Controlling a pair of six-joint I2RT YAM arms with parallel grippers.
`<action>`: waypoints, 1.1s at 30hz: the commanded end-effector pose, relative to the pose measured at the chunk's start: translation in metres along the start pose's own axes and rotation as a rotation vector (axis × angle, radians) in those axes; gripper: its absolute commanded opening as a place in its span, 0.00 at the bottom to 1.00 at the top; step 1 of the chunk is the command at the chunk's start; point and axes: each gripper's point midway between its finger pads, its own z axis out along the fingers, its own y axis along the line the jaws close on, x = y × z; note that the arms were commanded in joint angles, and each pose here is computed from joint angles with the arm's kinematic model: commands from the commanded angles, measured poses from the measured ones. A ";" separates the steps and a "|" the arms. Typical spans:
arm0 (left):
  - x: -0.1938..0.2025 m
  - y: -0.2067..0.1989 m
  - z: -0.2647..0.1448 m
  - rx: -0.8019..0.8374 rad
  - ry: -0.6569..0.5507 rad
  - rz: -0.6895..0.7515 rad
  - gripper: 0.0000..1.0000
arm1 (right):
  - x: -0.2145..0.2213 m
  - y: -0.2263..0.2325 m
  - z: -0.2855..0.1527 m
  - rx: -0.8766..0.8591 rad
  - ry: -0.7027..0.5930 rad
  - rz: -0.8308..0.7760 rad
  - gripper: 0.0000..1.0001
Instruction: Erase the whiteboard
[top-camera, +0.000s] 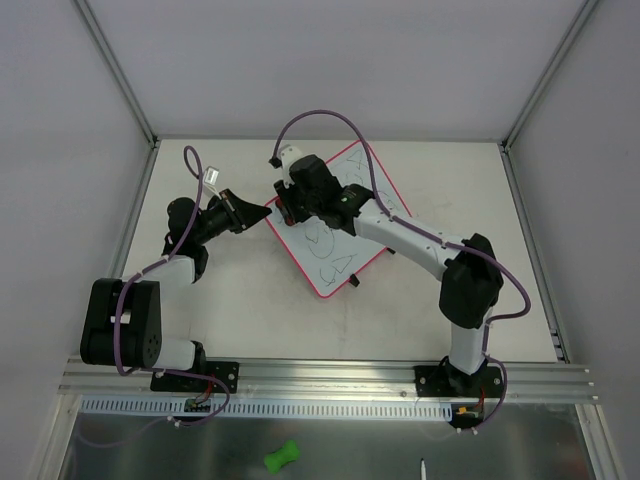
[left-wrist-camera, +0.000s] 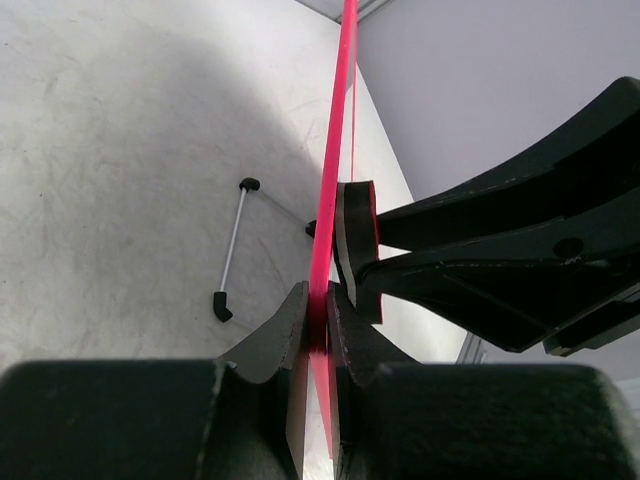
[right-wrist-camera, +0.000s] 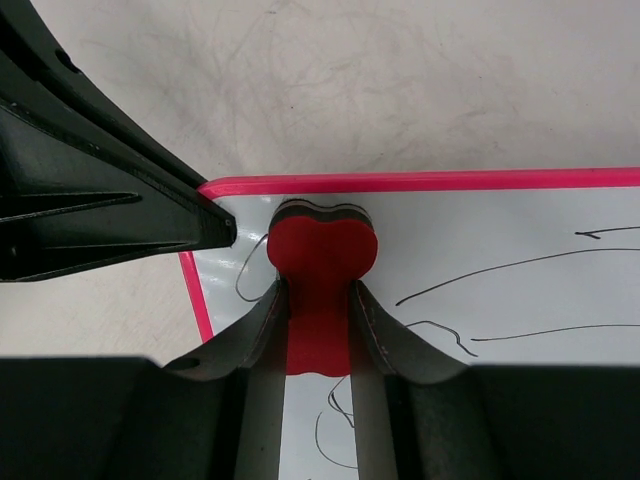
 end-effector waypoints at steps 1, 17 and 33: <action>-0.007 -0.022 0.005 0.068 0.005 0.077 0.00 | -0.009 0.006 0.000 0.030 -0.017 -0.041 0.00; -0.005 -0.028 0.007 0.073 0.014 0.098 0.00 | 0.059 0.017 0.007 0.076 0.114 -0.076 0.00; -0.003 -0.031 0.006 0.074 0.013 0.111 0.00 | 0.121 0.005 -0.006 0.110 0.233 -0.093 0.00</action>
